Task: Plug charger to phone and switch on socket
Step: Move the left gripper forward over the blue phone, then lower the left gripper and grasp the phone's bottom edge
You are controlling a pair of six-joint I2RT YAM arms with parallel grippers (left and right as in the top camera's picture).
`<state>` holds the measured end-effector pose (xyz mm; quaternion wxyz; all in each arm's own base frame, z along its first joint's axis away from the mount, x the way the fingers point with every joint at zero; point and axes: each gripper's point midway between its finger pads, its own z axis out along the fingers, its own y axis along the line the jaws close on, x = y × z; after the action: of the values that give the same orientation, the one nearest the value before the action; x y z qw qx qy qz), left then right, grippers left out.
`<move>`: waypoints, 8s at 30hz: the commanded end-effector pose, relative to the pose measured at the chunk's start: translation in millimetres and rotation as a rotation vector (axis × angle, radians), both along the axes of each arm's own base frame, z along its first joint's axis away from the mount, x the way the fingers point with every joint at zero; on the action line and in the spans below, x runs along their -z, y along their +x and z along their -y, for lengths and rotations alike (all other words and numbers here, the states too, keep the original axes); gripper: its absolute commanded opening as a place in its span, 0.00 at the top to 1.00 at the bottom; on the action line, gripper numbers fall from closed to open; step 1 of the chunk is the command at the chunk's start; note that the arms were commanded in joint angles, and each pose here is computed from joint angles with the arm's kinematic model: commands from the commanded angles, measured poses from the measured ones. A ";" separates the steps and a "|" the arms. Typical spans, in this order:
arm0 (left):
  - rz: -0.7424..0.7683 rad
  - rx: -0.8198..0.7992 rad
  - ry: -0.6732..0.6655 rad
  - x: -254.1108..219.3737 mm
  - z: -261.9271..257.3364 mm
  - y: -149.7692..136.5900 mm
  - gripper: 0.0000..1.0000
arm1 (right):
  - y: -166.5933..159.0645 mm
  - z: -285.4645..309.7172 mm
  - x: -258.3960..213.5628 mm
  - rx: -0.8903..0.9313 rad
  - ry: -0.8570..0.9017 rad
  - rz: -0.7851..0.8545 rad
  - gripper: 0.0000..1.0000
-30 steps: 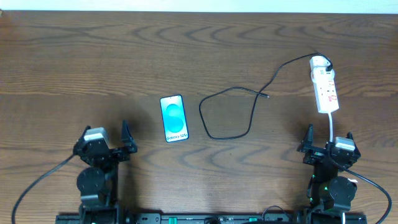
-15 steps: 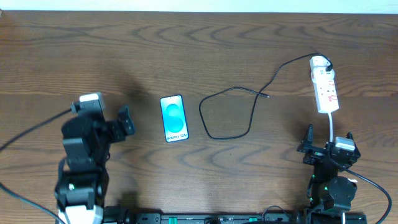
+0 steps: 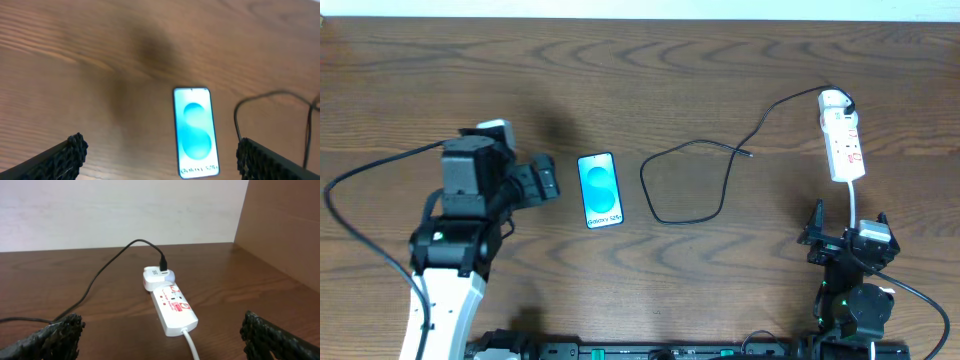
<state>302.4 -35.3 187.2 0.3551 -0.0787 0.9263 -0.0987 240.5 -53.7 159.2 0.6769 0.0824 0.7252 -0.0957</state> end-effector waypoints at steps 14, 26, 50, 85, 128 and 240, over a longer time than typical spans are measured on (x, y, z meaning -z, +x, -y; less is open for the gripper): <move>0.022 0.021 -0.037 -13.0 14.5 3.4 0.02 | -0.7 1.6 -0.3 0.006 -0.014 -0.001 0.01; -0.042 -0.001 0.040 -34.6 21.9 28.2 0.02 | -0.7 1.6 -0.3 0.006 -0.014 -0.001 0.01; -0.468 -0.059 0.103 85.9 58.7 32.3 0.02 | -0.7 1.6 -0.3 0.006 -0.014 -0.001 0.01; -0.586 -0.066 0.120 167.3 89.0 35.3 0.02 | -0.7 1.6 -0.3 0.006 -0.014 -0.001 0.01; -0.620 -0.071 0.233 192.3 90.1 24.0 0.02 | -0.7 1.6 -0.3 0.006 -0.014 -0.001 0.01; -0.621 -0.034 0.171 203.2 74.2 12.5 0.07 | -0.7 1.6 -0.3 0.006 -0.014 -0.001 0.01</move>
<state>327.7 -120.8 -3.7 0.0839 -0.0901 0.9924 -0.0036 240.6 -53.4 159.2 0.6770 0.0817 0.7253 -0.0950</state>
